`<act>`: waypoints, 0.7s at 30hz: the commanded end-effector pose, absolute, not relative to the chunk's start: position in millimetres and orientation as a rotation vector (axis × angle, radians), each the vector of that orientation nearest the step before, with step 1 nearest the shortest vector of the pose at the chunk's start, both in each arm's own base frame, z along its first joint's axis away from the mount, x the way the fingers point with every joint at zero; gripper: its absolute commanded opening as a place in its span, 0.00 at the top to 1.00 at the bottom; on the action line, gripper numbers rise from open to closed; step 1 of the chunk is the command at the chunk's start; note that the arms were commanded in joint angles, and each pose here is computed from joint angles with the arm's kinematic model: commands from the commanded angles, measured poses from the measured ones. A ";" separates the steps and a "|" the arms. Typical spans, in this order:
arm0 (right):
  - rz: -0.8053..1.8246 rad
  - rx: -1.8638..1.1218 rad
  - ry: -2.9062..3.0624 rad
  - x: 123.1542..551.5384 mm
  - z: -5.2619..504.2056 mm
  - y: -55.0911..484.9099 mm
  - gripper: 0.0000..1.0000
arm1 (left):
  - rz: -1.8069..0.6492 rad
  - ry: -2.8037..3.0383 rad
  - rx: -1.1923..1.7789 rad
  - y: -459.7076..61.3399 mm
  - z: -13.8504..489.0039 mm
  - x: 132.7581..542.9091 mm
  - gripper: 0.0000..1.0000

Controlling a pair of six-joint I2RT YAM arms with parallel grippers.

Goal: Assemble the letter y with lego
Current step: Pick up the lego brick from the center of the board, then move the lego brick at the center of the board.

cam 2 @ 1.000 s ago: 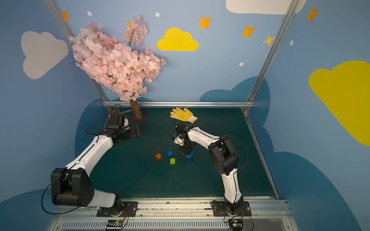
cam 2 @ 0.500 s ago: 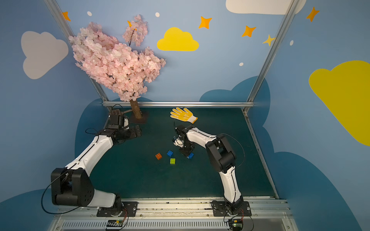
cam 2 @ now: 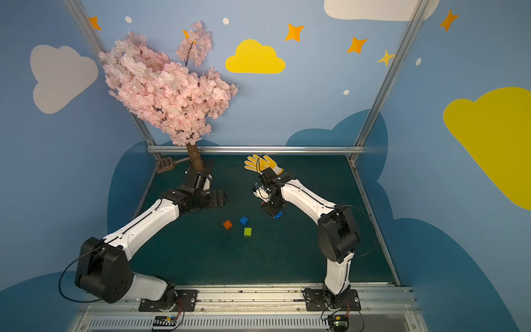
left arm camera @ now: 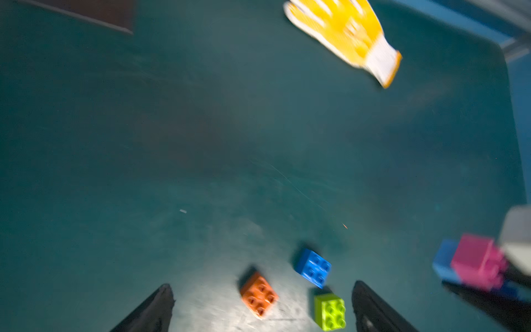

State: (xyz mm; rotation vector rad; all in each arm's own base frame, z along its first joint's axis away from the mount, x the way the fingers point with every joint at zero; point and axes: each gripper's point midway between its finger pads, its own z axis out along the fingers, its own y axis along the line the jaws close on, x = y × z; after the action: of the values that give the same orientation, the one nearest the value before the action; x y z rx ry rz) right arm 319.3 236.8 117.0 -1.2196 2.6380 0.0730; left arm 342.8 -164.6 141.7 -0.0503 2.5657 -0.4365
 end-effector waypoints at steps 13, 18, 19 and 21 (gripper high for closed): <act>-0.019 -0.654 2.763 330.0 158.2 144.3 0.93 | -0.263 2.874 0.173 -292.7 40.2 284.2 0.23; 0.003 -0.652 2.754 326.3 160.3 145.0 0.92 | -0.157 2.913 0.094 -288.2 35.6 283.9 0.31; 0.006 -0.653 2.753 325.9 160.7 145.1 0.93 | -0.127 2.928 0.066 -284.6 33.6 281.3 0.31; 0.012 -0.659 2.752 325.9 160.7 146.3 0.92 | -0.120 2.938 0.043 -284.5 30.5 278.2 0.31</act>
State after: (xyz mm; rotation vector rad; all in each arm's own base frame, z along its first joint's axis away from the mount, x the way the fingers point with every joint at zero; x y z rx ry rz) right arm 332.7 146.6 154.8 -0.6663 2.7532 -0.0100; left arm 286.5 -297.7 34.5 0.1259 2.8946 -0.2167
